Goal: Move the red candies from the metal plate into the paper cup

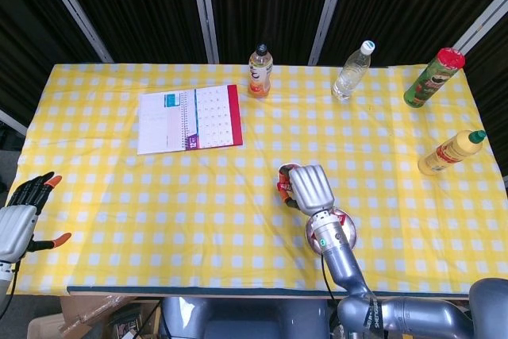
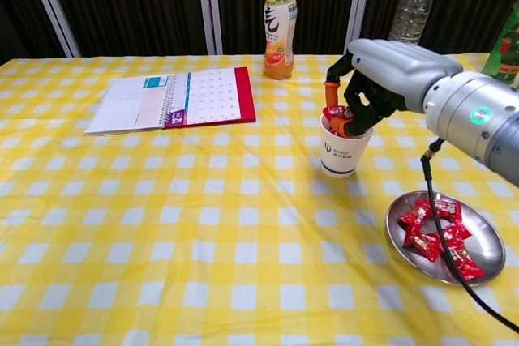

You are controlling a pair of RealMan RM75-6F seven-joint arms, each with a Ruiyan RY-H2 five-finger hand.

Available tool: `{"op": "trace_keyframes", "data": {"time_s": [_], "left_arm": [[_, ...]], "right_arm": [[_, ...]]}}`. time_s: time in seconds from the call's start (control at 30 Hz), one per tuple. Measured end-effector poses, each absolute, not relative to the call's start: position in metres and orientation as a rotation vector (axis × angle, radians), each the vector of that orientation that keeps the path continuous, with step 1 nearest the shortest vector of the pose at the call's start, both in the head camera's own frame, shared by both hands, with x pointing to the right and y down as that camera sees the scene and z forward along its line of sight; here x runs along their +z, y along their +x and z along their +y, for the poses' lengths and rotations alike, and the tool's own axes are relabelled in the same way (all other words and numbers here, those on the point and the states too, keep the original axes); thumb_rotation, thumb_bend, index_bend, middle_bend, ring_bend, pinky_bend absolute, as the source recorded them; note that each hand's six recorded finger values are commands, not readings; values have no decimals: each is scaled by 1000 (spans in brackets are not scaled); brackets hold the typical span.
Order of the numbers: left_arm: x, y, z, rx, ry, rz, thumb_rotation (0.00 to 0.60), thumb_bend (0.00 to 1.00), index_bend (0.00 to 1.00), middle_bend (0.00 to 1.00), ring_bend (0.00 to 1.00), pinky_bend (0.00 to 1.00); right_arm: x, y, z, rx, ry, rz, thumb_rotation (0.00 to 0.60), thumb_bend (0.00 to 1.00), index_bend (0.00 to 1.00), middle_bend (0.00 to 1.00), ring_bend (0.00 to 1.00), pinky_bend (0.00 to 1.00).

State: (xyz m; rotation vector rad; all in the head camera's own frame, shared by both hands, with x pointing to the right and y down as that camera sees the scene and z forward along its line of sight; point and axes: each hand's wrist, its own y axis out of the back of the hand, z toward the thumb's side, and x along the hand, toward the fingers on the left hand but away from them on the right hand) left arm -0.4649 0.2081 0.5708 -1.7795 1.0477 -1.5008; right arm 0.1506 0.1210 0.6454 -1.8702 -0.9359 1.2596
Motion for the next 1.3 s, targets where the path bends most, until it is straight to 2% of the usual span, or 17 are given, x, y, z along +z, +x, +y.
{"op": "trace_keyframes", "data": {"time_s": [0.3, 0.53, 0.63, 1.0, 1.13, 1.3], "left_arm": [[572, -465, 208, -1508, -1779, 1048, 600, 0, 0, 0, 0, 0], [572, -465, 207, -1516, -1780, 1047, 600, 0, 0, 0, 0, 0], [572, -465, 207, -1514, -1781, 1047, 600, 0, 0, 0, 0, 0], [570, -464, 208, -1501, -1775, 1048, 600, 0, 0, 0, 0, 0], [569, -464, 208, -1496, -1771, 1047, 600, 0, 0, 0, 0, 0], [568, -462, 207, -1479, -1757, 1041, 600, 0, 0, 0, 0, 0]], "right_arm": [[661, 164, 100, 1356, -1823, -926, 600, 456, 536, 823, 878, 947], [674, 168, 100, 1418, -1808, -884, 600, 393, 314, 823, 878, 947], [675, 171, 101, 1430, -1798, -878, 600, 376, 272, 823, 878, 947], [651, 175, 111, 1371, -1784, -883, 600, 376, 290, 823, 878, 947], [639, 185, 124, 1352, -1760, -845, 600, 376, 327, 823, 878, 947], [638, 202, 151, 1380, -1748, -763, 600, 335, 329, 823, 878, 947]]}}
